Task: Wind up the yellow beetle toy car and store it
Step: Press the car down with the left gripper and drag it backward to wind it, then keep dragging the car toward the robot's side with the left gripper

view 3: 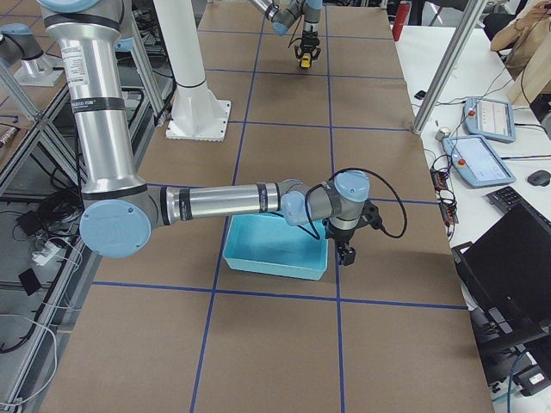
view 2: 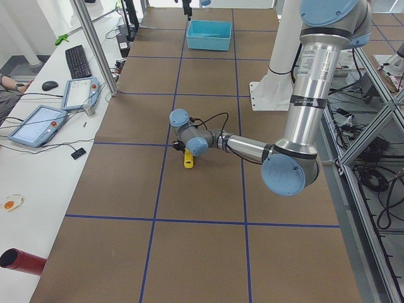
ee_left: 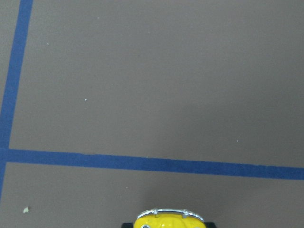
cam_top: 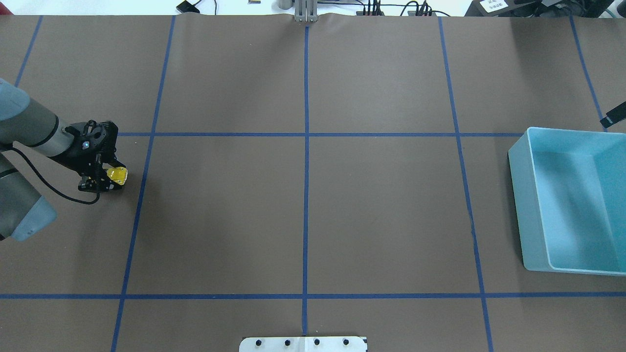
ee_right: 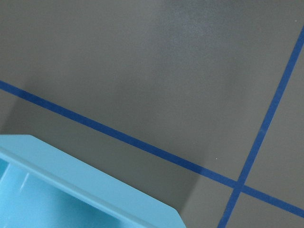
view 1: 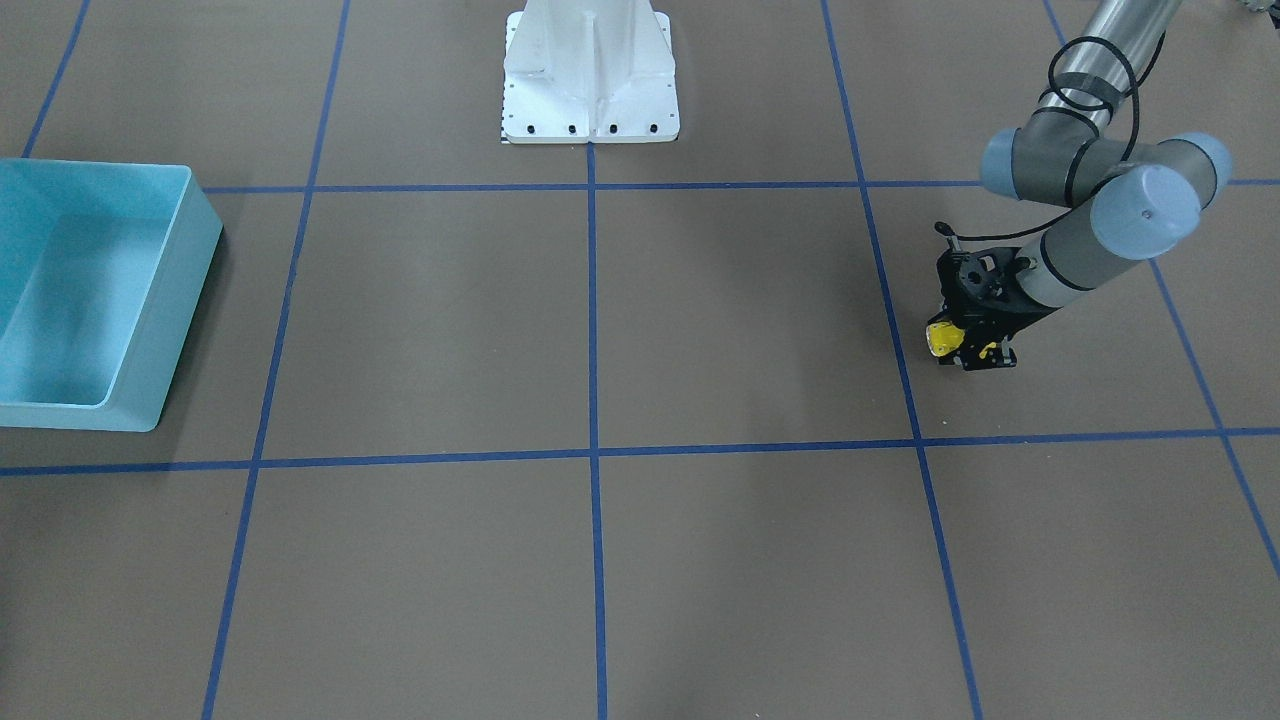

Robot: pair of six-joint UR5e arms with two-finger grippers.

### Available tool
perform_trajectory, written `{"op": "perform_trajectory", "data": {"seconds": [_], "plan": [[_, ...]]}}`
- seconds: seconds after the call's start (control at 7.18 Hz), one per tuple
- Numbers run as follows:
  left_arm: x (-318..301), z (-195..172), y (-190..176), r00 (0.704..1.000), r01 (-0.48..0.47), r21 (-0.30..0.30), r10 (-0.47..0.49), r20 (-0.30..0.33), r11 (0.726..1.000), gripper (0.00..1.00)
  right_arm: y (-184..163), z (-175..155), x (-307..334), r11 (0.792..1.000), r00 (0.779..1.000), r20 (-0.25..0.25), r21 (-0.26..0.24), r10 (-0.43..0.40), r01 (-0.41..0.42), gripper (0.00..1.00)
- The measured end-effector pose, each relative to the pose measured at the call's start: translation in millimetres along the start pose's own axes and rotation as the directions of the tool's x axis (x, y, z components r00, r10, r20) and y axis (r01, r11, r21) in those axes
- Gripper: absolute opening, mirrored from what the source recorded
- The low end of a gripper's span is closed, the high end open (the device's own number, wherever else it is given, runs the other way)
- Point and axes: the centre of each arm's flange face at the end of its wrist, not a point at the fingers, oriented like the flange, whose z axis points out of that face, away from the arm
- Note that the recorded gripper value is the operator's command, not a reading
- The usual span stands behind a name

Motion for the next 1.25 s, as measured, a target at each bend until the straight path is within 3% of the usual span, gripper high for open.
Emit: {"op": "perform_trajectory", "data": {"seconds": [1.25], "plan": [[1,-5,48,1.0,0.004,0.007,-0.004,0.003,1.0,0.0,3,6,5,1.0,1.0,-0.001,-0.013,0.011,-0.011,1.0]]}}
